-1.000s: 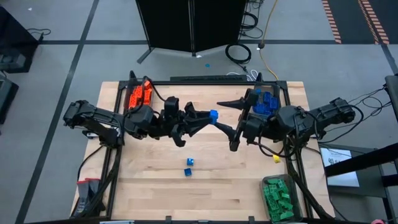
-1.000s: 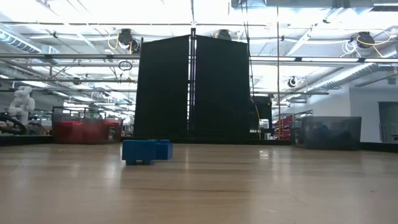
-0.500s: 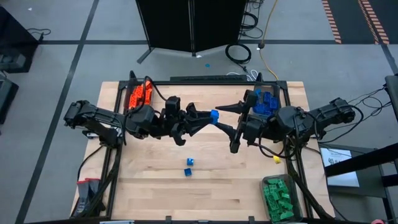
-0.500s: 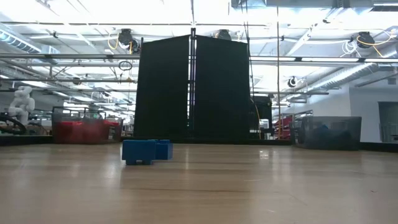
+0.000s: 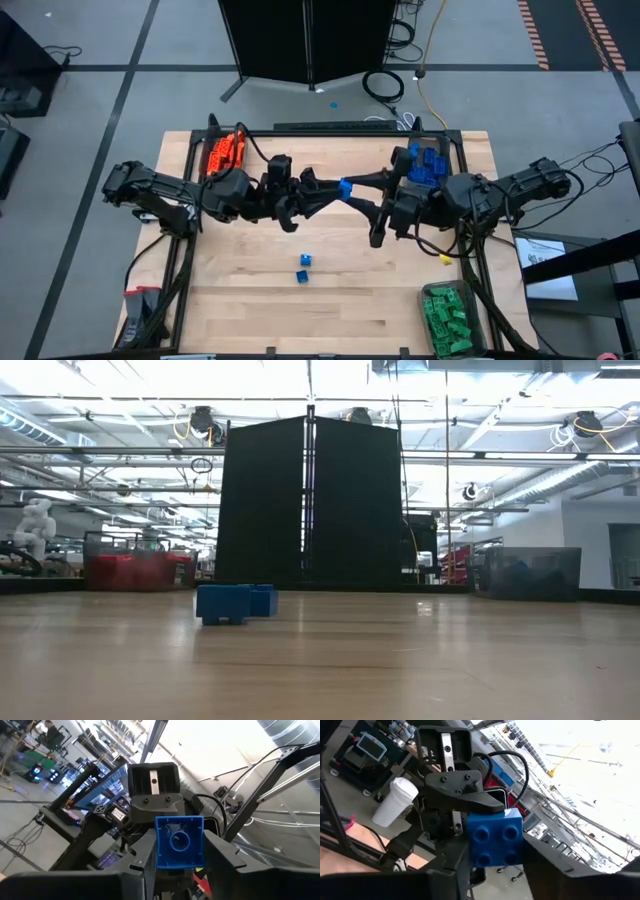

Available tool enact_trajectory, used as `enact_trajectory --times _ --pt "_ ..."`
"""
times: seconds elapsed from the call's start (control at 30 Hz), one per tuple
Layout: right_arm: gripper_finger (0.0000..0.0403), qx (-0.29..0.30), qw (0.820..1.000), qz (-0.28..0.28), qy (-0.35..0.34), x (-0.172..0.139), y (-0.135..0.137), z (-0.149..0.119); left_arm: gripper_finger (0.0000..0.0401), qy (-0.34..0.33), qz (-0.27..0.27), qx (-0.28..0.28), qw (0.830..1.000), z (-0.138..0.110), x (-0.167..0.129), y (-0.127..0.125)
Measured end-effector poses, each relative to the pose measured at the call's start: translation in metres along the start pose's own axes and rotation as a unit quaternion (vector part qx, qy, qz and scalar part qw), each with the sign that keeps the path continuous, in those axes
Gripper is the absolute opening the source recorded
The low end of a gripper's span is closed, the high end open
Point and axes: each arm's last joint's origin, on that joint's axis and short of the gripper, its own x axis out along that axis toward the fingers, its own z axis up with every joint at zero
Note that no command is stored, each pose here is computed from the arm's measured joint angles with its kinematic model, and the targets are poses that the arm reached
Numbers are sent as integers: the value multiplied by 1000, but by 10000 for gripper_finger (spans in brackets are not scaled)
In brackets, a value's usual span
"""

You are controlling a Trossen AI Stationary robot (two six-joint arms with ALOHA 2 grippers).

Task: Sort blocks
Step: Put the blue game piece into the top right black bin

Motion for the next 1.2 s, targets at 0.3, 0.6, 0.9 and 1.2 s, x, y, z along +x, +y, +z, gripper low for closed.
enact_trajectory --times 0.3,0.6,0.9,1.2 --pt "121 -19 1000 -2 3 2 3 -1 118 9 0 -19 1000 -1 0 1" --pt "121 -20 1000 0 8 1 5 0 199 47 21 -11 999 -9 0 7" --pt "121 -18 993 -78 86 0 -1 -4 276 102 61 5 993 -17 -3 14" --pt "121 73 919 -226 315 -37 -39 -56 280 198 163 71 964 -5 -27 25"
